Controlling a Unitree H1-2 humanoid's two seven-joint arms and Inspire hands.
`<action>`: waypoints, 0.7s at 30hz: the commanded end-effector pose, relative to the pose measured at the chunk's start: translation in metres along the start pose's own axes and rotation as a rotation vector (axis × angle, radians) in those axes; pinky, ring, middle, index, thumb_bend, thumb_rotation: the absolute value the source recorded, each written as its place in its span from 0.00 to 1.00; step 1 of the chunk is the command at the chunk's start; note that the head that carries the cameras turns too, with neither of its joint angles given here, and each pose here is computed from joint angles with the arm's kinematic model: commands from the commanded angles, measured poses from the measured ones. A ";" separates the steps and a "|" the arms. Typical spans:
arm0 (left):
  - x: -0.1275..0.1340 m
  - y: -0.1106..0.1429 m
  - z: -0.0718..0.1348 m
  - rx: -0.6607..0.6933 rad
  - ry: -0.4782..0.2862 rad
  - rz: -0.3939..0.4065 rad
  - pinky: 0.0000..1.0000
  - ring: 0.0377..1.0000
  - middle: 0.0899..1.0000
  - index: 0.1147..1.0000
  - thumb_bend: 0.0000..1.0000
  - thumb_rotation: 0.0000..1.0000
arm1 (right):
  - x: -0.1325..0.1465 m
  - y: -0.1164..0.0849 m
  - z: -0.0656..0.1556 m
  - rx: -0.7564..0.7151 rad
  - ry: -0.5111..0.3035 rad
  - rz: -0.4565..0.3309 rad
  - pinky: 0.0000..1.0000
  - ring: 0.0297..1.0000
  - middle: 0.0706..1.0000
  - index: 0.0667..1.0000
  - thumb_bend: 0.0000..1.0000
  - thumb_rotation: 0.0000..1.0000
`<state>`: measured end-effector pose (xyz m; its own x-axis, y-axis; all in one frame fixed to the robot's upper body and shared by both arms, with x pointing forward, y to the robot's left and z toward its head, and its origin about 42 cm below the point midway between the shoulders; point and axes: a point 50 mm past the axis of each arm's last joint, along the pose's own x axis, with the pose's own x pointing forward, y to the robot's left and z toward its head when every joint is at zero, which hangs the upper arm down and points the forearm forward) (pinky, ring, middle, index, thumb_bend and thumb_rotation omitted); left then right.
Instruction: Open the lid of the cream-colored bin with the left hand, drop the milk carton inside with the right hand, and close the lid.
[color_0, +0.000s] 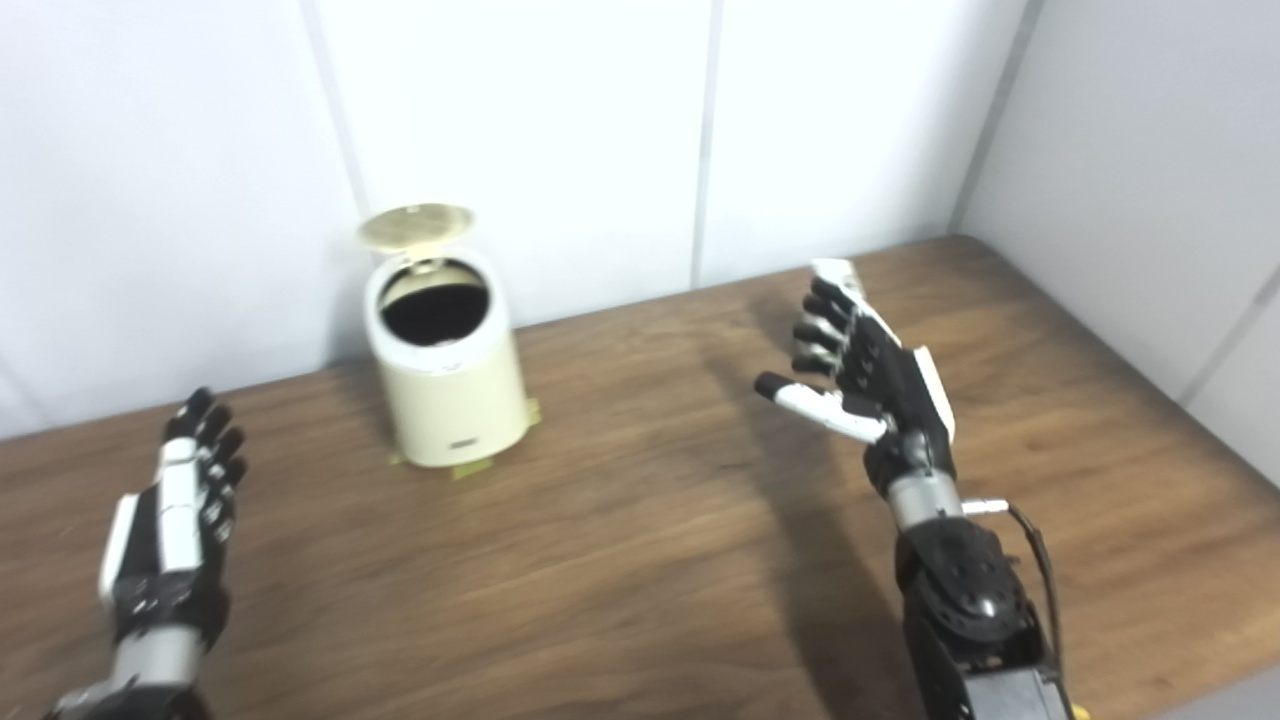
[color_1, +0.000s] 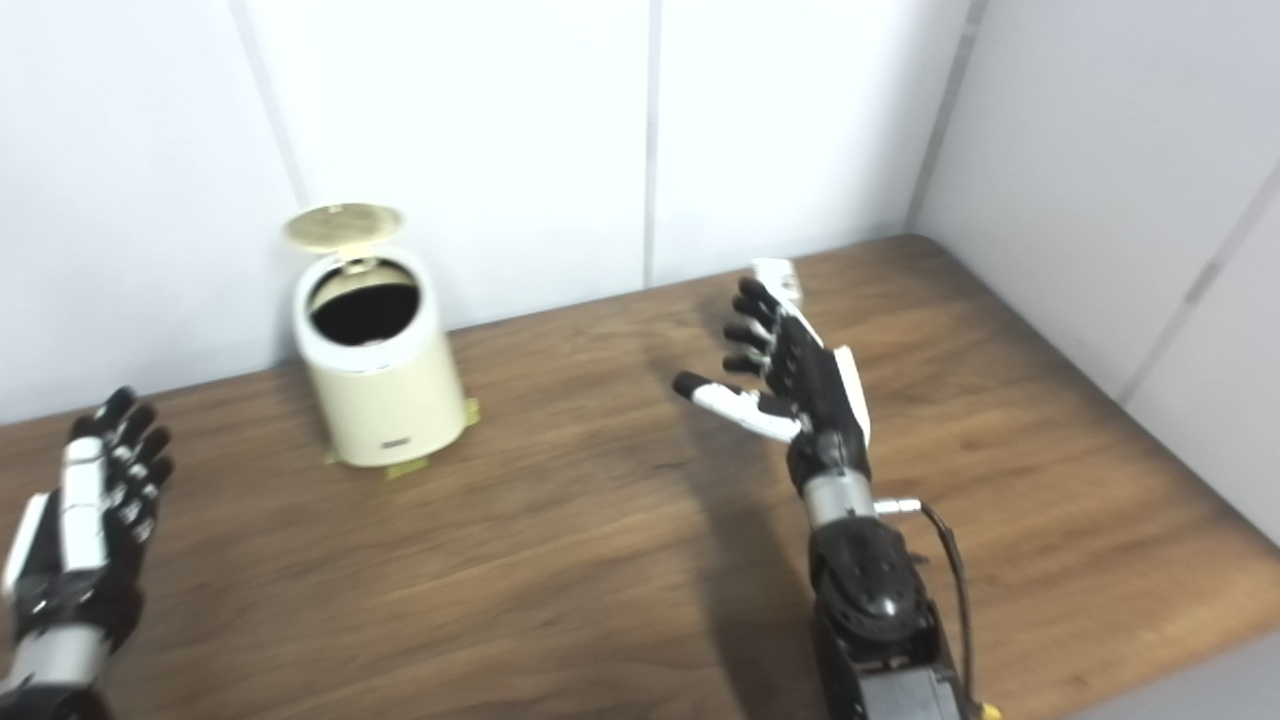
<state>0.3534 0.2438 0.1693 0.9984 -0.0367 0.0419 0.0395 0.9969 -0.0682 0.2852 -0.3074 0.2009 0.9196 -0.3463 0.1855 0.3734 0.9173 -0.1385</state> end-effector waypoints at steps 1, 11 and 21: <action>0.010 -0.001 0.022 -0.001 -0.093 -0.030 1.00 0.99 0.98 1.00 0.48 1.00 | 0.013 -0.018 0.020 -0.054 -0.075 -0.030 0.76 0.79 0.84 0.84 0.74 0.17; 0.010 0.001 0.024 0.055 -0.076 -0.067 1.00 1.00 1.00 1.00 0.46 1.00 | 0.043 -0.056 0.054 -0.196 -0.106 -0.106 0.64 0.79 0.89 0.89 0.76 0.08; 0.006 0.003 0.033 0.083 -0.056 -0.079 1.00 1.00 1.00 1.00 0.40 1.00 | 0.096 -0.088 0.083 -0.389 -0.132 -0.143 0.57 0.84 0.89 0.88 0.86 0.08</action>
<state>0.3522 0.2508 0.1779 0.9951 -0.0967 0.0192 0.0967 0.9953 0.0036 0.3238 -0.3989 0.2880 0.8530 -0.4320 0.2929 0.5212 0.7351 -0.4336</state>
